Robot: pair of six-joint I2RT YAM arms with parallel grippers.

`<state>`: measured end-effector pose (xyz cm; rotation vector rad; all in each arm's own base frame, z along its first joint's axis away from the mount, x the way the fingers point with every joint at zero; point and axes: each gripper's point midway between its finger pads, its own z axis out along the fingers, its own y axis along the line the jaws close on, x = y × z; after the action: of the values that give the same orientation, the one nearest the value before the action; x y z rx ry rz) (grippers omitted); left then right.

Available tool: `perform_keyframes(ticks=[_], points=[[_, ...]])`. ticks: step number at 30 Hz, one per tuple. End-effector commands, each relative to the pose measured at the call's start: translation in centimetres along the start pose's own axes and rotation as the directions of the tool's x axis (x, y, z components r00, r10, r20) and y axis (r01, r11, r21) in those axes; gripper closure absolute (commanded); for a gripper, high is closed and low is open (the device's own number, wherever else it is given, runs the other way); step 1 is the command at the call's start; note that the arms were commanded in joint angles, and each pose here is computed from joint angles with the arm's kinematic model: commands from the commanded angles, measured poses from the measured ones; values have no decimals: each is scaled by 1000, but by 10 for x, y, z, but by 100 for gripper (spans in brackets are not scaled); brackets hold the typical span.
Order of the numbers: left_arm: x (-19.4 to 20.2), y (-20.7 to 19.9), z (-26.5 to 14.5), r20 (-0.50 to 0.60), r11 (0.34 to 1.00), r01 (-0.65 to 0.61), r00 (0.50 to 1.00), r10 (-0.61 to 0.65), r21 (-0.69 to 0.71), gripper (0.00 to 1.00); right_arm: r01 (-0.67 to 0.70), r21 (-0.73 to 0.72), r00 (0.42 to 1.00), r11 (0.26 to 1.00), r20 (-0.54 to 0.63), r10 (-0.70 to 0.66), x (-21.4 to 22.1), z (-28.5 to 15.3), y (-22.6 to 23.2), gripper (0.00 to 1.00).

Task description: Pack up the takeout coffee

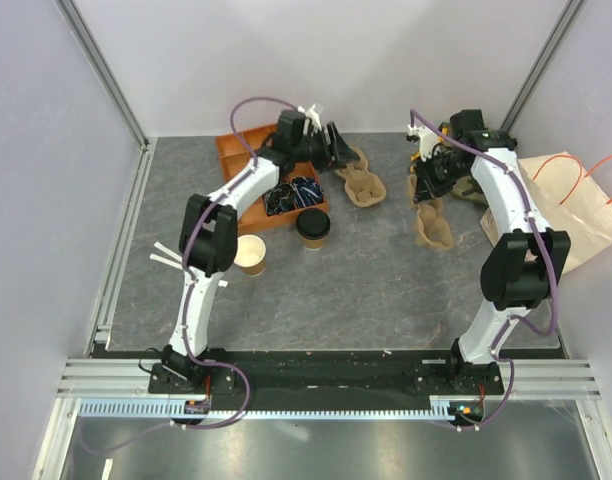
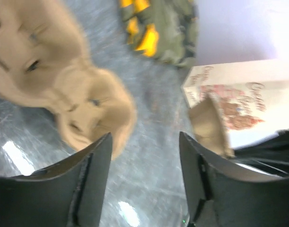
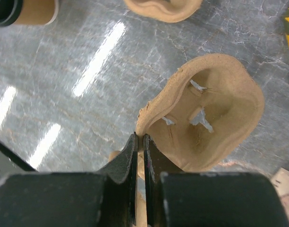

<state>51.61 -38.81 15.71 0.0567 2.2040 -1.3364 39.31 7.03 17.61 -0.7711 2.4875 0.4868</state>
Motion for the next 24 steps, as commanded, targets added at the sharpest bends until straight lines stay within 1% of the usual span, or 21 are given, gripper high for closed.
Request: perform_keyframes(ticks=[1,2,3,4,5,6,7,9,10,11,13,14,15,16,17,19,20,21,22,23,24], points=[[-38,-113,-91,101,960,-258,964,247,106,29,171,16,981,985,88,-172,-19,-52,23,100],[-39,-118,-102,110,948,-302,950,291,100,27,210,8,972,978,107,-210,-21,-62,31,100],[-44,-130,-125,135,942,-322,942,308,97,25,235,-33,968,971,100,-231,-13,-68,43,100],[-33,-121,-133,106,947,-307,949,297,98,20,310,-59,946,949,113,-303,-9,-70,51,100],[-31,-121,-143,103,941,-323,944,313,103,19,357,-43,928,933,131,-349,-8,-82,62,100],[-35,-133,-167,131,930,-350,933,335,109,12,400,-36,911,916,127,-393,-4,-86,67,100],[-26,-126,-174,112,932,-348,935,337,99,0,465,-28,882,885,92,-461,7,-84,68,100],[-19,-125,-194,106,916,-397,915,389,65,0,584,2,809,812,82,-582,13,-96,90,100],[-15,-133,-210,121,902,-429,899,421,49,0,648,10,761,761,25,-648,25,-92,89,100],[-12,-136,-219,122,881,-472,877,465,34,0,716,48,696,697,43,-717,22,-102,106,100],[1,-140,-239,100,880,-475,876,472,7,0,772,73,632,631,14,-775,31,-100,116,100],[8,-139,-243,79,887,-462,884,461,-2,0,818,150,561,555,7,-828,23,-110,126,100],[13,-139,-249,66,891,-454,889,453,-4,0,832,174,536,527,-1,-844,23,-111,131,100],[32,-141,-253,26,890,-452,892,452,52,0,839,188,522,511,-13,-853,26,-108,134,100],[39,-155,-269,54,859,-505,863,503,78,0,842,265,495,470,-31,-868,18,-116,141,100],[58,-159,-284,49,849,-516,857,514,116,0,844,315,479,435,-75,-875,19,-117,143,100],[63,-172,-303,95,833,-542,840,534,112,0,845,352,466,403,-114,-877,17,-118,148,100],[71,-160,-306,86,856,-511,859,505,82,0,846,369,460,384,-144,-876,16,-119,149,100],[69,-154,-311,106,884,-465,882,459,38,0,852,371,451,368,-166,-877,17,-116,151,100],[67,-153,-325,139,891,-453,884,446,22,0,865,373,416,335,-164,-894,15,-113,164,100],[70,-149,-327,133,902,-432,895,426,15,0,855,407,427,322,-200,-882,12,-115,160,100]])
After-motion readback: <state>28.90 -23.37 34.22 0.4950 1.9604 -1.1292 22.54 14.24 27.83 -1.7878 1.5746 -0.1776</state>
